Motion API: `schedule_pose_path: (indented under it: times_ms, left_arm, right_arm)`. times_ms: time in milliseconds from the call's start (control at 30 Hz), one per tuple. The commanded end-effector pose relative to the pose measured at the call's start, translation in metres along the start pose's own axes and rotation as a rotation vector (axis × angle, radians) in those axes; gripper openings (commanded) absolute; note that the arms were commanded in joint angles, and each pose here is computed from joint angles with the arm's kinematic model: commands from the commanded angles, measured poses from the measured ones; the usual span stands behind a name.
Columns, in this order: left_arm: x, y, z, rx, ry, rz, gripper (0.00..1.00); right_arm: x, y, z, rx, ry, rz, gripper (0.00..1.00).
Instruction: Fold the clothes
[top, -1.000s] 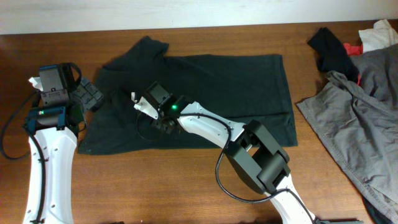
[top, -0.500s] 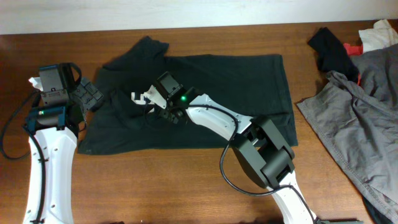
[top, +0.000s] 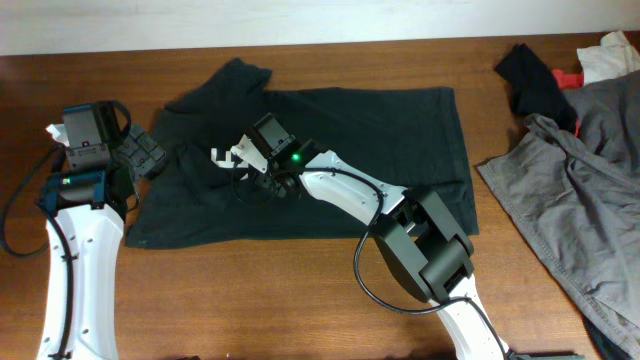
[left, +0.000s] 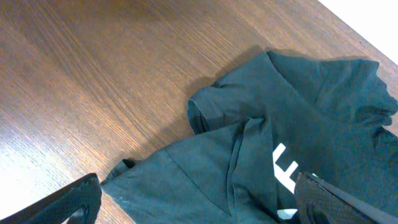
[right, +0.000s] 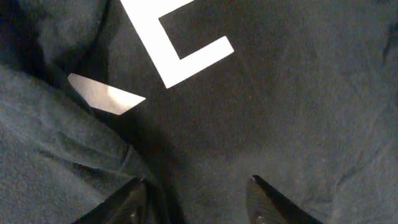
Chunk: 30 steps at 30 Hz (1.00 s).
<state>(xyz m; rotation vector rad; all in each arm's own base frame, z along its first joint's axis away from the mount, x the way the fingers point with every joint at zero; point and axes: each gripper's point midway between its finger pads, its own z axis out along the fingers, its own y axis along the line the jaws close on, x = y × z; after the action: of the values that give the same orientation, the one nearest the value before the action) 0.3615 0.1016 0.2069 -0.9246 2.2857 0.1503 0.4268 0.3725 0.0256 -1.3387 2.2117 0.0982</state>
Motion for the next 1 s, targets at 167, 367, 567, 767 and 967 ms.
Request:
schedule_pose_path:
  times_ms: [167, 367, 567, 767, 967]
  left_arm:
    - [-0.006, 0.002, -0.004, -0.007, -0.021, -0.005, 0.99]
    - [-0.006, 0.002, -0.004, -0.007, -0.021, -0.005, 0.99]
    - [-0.006, 0.002, -0.004, -0.007, -0.021, -0.005, 0.99]
    - [-0.006, 0.002, -0.004, -0.007, -0.021, -0.005, 0.99]
    - [-0.006, 0.002, -0.004, -0.007, -0.021, -0.005, 0.99]
  right_arm:
    - [0.0, 0.004, 0.004, -0.022, -0.002, 0.012, 0.17]
    - [0.0, 0.004, 0.004, -0.022, -0.001, 0.012, 0.59]
    - [-0.011, -0.005, 0.001, -0.001, -0.045, 0.041, 0.65]
    - [-0.037, -0.012, -0.019, 0.012, -0.092, 0.041, 0.65]
    - [-0.045, 0.015, -0.024, -0.022, -0.078, 0.001, 0.64]
